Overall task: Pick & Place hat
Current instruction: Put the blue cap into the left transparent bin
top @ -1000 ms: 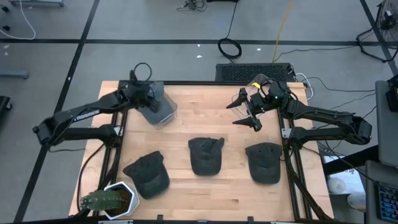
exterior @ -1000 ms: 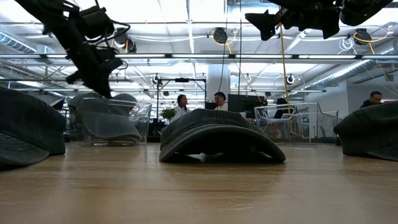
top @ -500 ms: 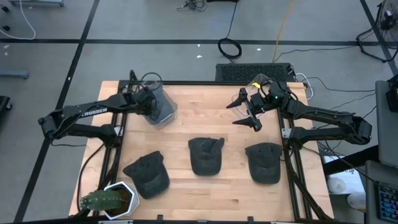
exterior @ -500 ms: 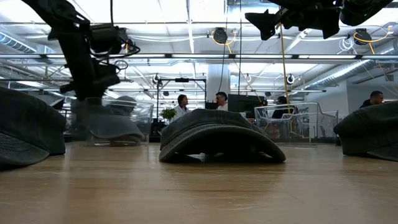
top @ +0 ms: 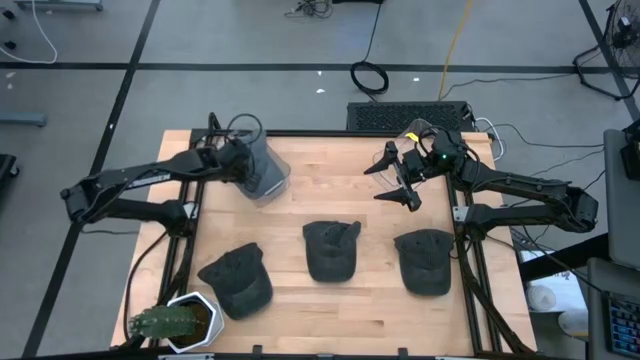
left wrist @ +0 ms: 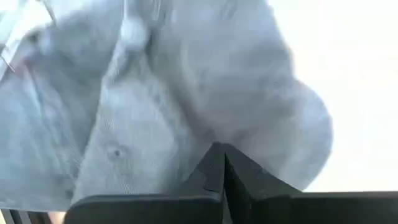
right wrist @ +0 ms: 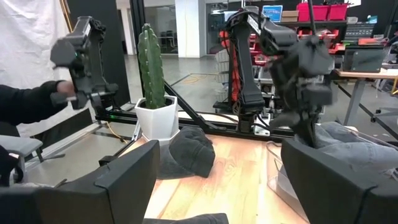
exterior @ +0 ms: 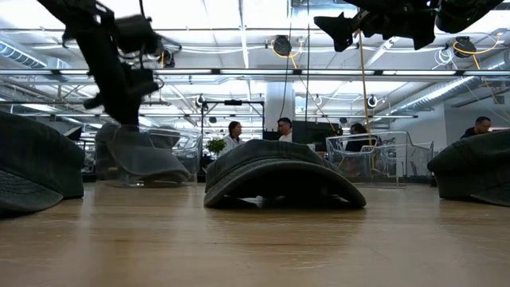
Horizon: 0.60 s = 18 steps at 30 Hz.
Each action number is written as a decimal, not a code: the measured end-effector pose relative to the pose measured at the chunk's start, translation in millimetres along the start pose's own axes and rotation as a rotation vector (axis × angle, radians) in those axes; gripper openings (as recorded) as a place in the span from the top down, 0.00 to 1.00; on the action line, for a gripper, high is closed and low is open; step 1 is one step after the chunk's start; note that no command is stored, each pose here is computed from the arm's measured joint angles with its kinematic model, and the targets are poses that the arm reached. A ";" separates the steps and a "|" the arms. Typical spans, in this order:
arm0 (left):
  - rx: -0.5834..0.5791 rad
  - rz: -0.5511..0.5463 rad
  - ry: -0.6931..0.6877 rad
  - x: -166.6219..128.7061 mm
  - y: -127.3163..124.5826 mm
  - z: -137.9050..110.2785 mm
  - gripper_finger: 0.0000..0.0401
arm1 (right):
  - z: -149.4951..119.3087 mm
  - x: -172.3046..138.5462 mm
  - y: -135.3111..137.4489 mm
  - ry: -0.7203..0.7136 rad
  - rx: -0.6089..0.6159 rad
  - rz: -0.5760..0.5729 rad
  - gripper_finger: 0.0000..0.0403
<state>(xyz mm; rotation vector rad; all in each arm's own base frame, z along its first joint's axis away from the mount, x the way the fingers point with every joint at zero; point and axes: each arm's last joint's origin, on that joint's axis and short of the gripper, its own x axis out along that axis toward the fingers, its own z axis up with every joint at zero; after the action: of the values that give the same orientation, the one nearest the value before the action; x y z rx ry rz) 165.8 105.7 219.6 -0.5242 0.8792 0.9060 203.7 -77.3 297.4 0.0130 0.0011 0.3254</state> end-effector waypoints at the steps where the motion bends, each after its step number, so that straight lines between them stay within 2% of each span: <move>1: -0.004 -0.012 -0.024 -6.6 -0.3 3.3 1.00 | 0.1 0.0 0.0 0.000 0.000 0.000 0.19; 5: -0.010 -0.061 -0.103 -28.5 -4.2 15.5 1.00 | 0.0 0.0 0.0 0.000 -0.001 0.000 0.19; 9: 0.036 -0.165 -0.109 -39.2 -16.2 25.8 1.00 | 0.0 0.0 0.0 0.000 -0.002 0.000 0.19; 14: 0.117 -0.187 -0.010 -24.2 -37.4 32.0 1.00 | 0.1 0.0 0.0 -0.001 -0.007 0.000 0.19; 18: 0.146 -0.146 0.114 5.1 -47.7 32.3 1.00 | 0.0 0.0 0.0 0.000 -0.007 0.000 0.19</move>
<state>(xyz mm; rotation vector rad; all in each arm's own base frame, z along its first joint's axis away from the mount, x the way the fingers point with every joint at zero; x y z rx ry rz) 221.6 105.8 234.9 -0.5104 0.9889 0.6786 203.7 -77.3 297.5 0.0059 -0.0003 0.3250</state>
